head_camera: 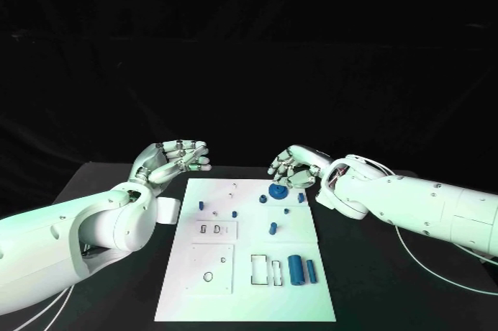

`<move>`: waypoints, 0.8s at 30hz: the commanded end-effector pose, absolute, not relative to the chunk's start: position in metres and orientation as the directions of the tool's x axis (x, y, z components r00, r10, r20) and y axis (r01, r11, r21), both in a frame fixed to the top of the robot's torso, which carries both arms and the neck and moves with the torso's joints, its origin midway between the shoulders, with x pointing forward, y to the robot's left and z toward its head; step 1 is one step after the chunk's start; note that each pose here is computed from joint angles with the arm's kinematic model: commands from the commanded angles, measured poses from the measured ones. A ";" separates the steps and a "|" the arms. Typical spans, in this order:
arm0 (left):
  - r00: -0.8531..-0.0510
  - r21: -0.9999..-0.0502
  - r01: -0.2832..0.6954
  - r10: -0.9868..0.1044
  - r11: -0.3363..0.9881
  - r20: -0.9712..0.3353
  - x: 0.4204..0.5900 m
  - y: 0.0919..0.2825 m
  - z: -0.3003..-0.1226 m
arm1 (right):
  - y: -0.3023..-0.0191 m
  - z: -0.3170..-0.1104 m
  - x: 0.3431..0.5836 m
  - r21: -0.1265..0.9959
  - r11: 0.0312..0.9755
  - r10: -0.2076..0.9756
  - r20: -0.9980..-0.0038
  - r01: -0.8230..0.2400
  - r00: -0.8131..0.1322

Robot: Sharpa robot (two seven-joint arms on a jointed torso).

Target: Assemble the parts on the task board

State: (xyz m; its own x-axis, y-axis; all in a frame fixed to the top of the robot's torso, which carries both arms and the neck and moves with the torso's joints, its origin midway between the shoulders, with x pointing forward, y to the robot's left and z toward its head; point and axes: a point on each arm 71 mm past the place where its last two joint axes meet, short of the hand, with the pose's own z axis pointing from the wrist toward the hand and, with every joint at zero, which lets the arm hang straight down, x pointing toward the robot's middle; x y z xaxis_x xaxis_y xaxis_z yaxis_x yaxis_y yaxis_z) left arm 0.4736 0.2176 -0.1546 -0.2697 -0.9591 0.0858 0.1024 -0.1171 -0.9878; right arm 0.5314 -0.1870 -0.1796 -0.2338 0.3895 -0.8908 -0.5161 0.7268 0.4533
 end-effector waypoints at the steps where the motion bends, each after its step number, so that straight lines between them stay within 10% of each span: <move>1: -0.315 -0.986 0.116 -0.945 -0.124 0.082 0.470 0.213 -0.150 | -0.182 -0.183 0.531 0.241 0.807 0.163 -0.968 -0.540 -0.189; 24: -0.340 -0.984 0.113 -0.936 -0.135 0.089 0.463 0.211 -0.142 | -0.154 -0.183 0.528 0.031 0.809 -0.054 -0.990 -0.587 -0.128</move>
